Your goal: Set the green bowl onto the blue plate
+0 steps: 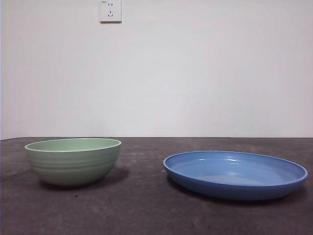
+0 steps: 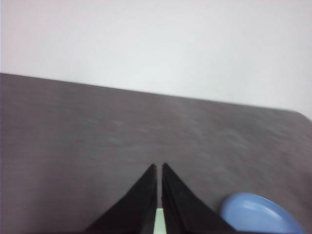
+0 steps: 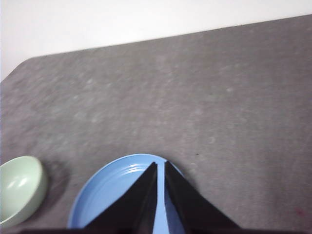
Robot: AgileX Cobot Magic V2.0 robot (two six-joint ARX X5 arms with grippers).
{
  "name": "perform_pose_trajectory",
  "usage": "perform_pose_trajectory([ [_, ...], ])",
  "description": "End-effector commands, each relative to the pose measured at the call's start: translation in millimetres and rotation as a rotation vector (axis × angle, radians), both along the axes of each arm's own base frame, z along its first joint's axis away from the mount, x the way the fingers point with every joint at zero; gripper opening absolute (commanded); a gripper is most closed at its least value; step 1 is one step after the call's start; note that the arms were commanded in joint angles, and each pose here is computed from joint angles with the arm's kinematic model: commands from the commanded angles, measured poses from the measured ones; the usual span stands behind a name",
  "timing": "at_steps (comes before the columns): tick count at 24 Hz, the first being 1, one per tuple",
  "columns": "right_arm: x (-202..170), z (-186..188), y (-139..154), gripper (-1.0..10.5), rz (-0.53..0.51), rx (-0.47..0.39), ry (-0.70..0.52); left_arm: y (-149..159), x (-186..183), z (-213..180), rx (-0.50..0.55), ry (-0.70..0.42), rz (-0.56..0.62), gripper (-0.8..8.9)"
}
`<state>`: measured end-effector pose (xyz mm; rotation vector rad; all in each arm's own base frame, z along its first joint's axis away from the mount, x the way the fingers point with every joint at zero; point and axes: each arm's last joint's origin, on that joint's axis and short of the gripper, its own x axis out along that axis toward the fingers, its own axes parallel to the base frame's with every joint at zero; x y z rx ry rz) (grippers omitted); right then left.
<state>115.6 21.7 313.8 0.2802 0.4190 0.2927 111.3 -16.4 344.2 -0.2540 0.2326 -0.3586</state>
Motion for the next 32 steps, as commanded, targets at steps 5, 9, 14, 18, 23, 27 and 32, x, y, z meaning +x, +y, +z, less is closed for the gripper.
perform_pose_trajectory([
  [5, 1, 37, 7, 0.2, 0.078, 0.019, -0.012, -13, 14, 31, -0.083, 0.054, -0.243, 0.19],
  [9, -2, 48, 7, 0.2, 0.082, 0.03, -0.087, -16, 13, 35, -0.11, 0.055, -0.302, 0.19],
  [14, -4, 55, 7, 0.2, 0.083, 0.042, -0.163, -16, 12, 35, -0.109, 0.05, -0.303, 0.19],
  [18, -7, 57, 6, 0.2, 0.082, 0.05, -0.179, -16, 12, 35, -0.106, 0.053, -0.303, 0.27],
  [23, -9, 55, 7, 0.2, 0.116, 0.052, -0.163, -16, 11, 34, -0.107, 0.065, -0.303, 0.71],
  [27, -10, 51, 7, 0.8, 0.149, 0.03, -0.125, -16, 11, 31, -0.1, 0.085, -0.302, 3.02],
  [32, -11, 46, 7, 4.1, 0.155, 0.002, -0.081, -16, 11, 31, -0.089, 0.086, -0.303, 5.39],
])
